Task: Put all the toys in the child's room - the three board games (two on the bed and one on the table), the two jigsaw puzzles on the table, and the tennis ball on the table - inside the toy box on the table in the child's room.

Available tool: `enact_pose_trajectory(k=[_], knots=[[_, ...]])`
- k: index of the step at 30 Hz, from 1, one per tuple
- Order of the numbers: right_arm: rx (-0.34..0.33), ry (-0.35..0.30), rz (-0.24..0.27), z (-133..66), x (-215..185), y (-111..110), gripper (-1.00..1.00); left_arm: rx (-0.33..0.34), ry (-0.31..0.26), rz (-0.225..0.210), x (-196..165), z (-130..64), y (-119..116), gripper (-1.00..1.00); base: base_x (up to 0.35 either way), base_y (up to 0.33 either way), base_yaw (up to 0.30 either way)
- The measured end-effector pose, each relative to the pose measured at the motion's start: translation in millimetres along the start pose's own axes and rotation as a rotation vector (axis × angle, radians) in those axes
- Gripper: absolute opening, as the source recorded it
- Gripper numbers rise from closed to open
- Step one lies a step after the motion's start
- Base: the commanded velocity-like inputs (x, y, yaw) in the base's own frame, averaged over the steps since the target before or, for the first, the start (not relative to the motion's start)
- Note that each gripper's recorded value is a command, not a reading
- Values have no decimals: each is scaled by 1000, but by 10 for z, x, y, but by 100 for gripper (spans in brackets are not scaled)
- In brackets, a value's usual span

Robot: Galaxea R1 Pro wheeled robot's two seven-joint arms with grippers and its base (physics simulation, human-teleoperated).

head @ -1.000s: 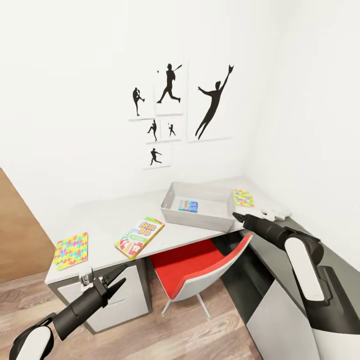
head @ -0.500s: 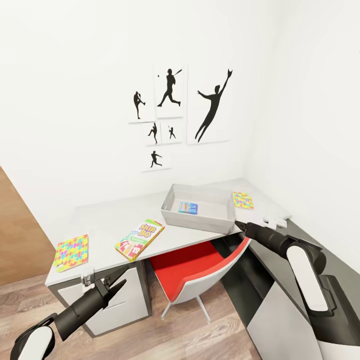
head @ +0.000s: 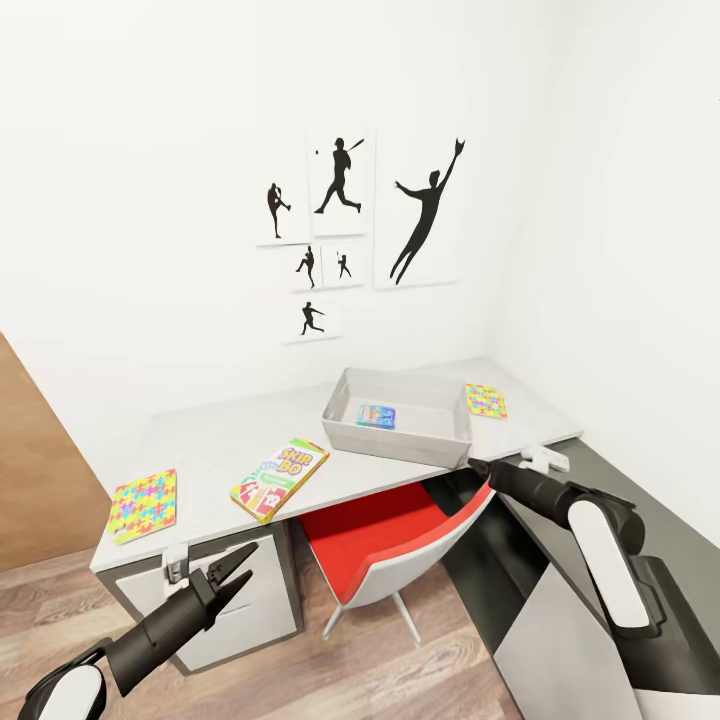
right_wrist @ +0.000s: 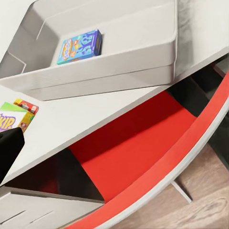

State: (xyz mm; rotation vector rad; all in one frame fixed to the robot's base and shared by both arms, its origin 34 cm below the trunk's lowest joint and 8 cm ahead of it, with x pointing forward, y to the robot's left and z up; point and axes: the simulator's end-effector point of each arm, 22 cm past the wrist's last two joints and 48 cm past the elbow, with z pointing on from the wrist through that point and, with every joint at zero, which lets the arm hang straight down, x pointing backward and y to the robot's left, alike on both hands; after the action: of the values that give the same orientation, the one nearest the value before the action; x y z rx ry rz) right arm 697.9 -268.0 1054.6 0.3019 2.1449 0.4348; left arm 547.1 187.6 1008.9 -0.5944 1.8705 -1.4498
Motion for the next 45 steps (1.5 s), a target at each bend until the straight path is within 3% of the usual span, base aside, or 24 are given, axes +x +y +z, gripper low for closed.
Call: enact_pose_trajectory(k=[38, 45], knots=[[-3, -1, -4, -4, 14, 19, 100, -1, -1, -3, 8, 6, 6, 100, 0, 0, 4], [7, 37, -17, -44, 181, -48, 100, -3, -4, -13, 33, 22, 18, 100, 0, 0, 163]])
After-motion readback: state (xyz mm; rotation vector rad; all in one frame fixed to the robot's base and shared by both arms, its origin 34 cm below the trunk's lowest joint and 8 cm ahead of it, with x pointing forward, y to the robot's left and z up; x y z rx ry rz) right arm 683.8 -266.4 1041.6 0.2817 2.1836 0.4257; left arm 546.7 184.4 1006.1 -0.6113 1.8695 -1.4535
